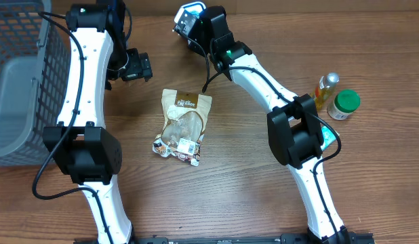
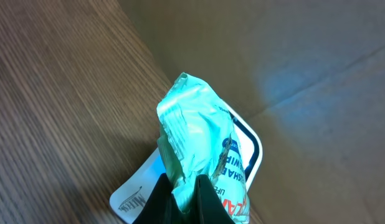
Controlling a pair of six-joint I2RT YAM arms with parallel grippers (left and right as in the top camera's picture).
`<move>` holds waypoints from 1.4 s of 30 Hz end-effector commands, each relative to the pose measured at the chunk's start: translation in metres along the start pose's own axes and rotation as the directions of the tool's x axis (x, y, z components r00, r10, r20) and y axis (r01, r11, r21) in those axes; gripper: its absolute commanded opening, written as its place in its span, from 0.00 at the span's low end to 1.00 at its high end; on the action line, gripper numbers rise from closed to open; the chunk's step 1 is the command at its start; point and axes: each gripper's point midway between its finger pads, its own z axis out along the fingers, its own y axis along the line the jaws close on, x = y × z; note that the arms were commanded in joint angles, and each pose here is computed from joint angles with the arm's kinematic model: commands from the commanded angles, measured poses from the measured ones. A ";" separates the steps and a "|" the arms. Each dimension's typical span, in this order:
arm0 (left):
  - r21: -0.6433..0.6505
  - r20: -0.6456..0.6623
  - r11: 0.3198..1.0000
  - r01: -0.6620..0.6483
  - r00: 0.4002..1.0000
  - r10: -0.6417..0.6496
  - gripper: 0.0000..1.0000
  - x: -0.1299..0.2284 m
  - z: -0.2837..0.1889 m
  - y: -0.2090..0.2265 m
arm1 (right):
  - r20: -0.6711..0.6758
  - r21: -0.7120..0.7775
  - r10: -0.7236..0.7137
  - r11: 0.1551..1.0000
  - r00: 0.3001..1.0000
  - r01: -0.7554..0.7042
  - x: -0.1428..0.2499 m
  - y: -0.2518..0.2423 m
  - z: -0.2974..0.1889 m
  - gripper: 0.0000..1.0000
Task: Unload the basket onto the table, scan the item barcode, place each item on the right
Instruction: 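Hold the wipes pack under the white scanner, then carry the wipes pack back down and lower it onto the table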
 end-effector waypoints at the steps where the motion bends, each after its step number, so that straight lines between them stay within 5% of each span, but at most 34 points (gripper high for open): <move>1: -0.004 0.029 1.000 -0.012 1.000 0.012 0.99 -0.002 -0.009 0.001 | 0.027 0.017 0.005 1.000 1.000 -0.005 -0.010 -0.006 -0.003 0.04; 7: -0.004 0.028 1.000 -0.011 1.000 0.012 0.99 -0.002 -0.009 0.001 | 0.152 0.092 0.100 0.989 0.983 -0.115 -0.085 -0.065 -0.078 0.04; 13: -0.004 0.029 1.000 -0.011 1.000 0.012 1.00 -0.002 -0.009 0.001 | 0.070 0.031 0.300 0.953 0.951 -0.303 -0.088 -0.085 -0.146 0.04; 18: -0.004 0.028 1.000 -0.011 1.000 0.012 0.99 -0.002 -0.009 0.001 | -0.176 -0.087 0.499 0.851 0.849 -0.518 -0.043 -0.056 -0.179 0.04; 22: -0.004 0.029 1.000 -0.012 1.000 0.012 0.99 -0.002 -0.009 0.001 | -0.469 -0.113 0.580 0.708 0.666 -0.697 0.014 -0.013 -0.201 0.04; 26: -0.005 0.028 1.000 -0.011 1.000 0.012 1.00 -0.002 -0.009 0.001 | -0.720 -0.072 0.501 0.634 0.480 -0.770 0.069 0.027 -0.233 0.04; 33: -0.004 0.028 1.000 -0.011 1.000 0.012 1.00 -0.002 -0.009 0.001 | -0.868 -0.001 0.389 0.620 0.308 -0.785 0.124 0.065 -0.253 0.04; 42: -0.004 0.029 1.000 -0.011 1.000 0.012 1.00 -0.002 -0.009 0.001 | -0.910 0.093 0.342 0.720 0.235 -0.687 0.183 0.075 -0.253 0.04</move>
